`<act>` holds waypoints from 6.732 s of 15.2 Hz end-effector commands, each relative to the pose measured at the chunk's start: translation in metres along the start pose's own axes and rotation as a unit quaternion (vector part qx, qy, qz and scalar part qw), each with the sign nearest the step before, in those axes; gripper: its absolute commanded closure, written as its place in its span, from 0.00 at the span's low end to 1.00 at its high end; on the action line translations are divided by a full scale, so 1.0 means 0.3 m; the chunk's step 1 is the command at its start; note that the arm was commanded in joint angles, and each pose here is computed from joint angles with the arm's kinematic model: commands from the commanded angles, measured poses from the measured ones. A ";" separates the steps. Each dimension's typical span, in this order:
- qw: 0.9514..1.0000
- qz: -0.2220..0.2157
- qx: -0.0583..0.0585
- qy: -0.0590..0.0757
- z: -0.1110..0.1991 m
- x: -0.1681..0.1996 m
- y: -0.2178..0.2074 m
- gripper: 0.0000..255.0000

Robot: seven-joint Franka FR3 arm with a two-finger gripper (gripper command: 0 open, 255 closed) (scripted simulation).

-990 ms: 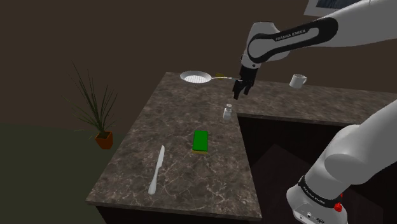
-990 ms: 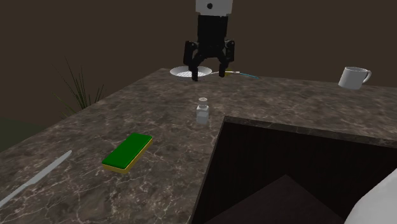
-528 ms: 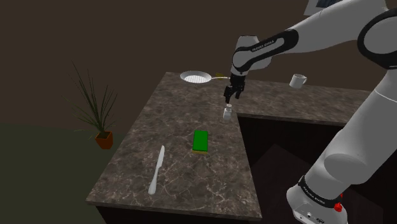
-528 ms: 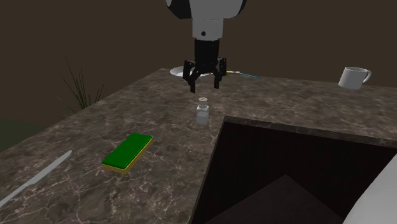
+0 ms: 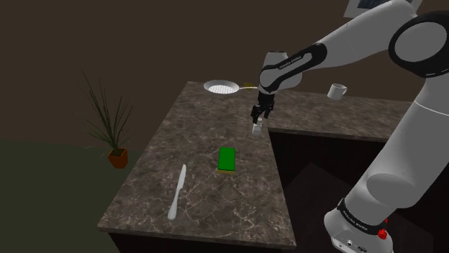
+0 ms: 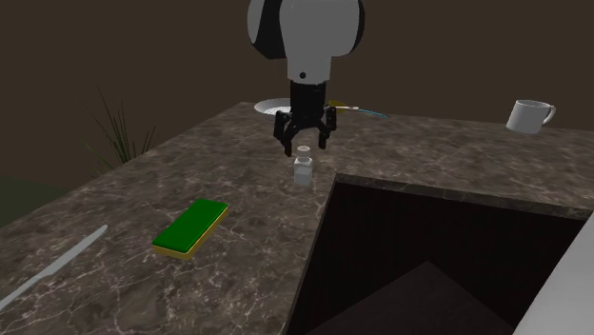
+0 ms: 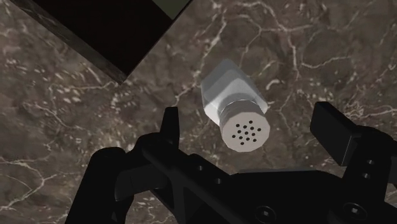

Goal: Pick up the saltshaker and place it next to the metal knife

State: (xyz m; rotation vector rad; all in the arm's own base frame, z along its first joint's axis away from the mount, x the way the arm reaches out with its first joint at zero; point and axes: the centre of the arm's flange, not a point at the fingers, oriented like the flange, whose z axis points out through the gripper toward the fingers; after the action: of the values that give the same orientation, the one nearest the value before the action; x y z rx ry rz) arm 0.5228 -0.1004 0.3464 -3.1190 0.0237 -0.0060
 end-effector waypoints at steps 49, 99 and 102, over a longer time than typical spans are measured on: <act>1.000 0.000 0.000 0.000 -0.540 0.003 -0.013 1.00; 1.000 0.000 0.000 0.000 -0.182 0.367 -1.317 1.00; 1.000 0.000 0.000 0.000 -0.129 0.367 -1.316 1.00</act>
State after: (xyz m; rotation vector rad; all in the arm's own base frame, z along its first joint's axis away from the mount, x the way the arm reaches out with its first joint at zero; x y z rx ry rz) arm 0.6394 0.2916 0.3993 -3.1193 0.0240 -0.0063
